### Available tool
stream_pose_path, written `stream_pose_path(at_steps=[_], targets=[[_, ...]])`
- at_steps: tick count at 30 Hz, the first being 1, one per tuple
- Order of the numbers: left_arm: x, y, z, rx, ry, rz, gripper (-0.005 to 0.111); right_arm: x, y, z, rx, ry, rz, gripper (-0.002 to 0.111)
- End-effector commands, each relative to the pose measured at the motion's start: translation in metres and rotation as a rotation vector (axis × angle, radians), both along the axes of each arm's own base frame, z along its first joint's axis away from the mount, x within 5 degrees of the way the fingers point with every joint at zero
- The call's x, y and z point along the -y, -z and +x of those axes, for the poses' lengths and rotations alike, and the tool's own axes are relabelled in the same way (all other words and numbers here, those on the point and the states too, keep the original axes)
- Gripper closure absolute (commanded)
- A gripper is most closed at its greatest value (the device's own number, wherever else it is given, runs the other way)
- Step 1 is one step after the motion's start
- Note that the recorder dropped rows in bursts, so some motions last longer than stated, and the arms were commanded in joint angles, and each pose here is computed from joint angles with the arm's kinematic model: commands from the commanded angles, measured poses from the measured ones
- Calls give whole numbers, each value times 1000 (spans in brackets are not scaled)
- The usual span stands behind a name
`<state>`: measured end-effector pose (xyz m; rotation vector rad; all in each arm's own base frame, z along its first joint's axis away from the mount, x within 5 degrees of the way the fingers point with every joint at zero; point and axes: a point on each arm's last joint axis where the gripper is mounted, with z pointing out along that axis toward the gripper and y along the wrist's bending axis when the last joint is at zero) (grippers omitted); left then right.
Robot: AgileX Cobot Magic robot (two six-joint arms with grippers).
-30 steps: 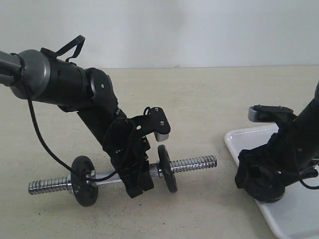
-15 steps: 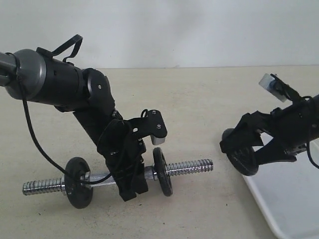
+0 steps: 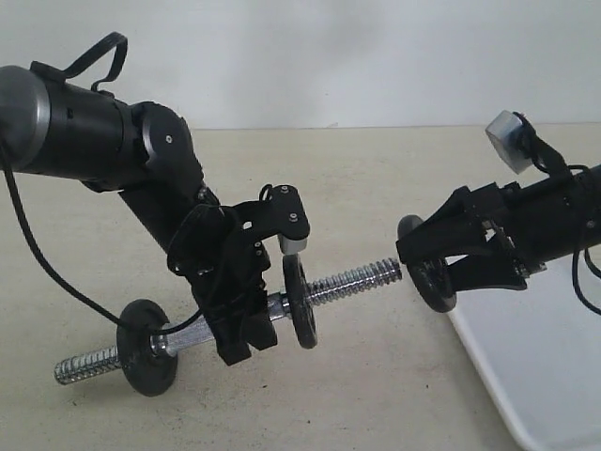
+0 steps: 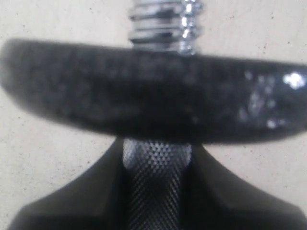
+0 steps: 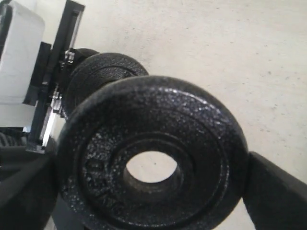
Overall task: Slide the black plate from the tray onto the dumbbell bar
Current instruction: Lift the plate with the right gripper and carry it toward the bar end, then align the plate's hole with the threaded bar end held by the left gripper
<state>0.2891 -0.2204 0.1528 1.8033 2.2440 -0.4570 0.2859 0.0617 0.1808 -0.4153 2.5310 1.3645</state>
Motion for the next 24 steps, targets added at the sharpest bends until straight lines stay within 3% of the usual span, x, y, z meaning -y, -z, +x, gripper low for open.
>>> stream_pose_path(at_steps=[1,14,24], targets=[[4,-26,-2,16,-30,-80,102,-2,-10,1,23,-7,85,108],[4,-36,-3,29,-31,-98,102,-2,3,7,31,-12,108,108],[4,-35,-3,30,-30,-96,102,-3,-6,6,70,-12,112,108]])
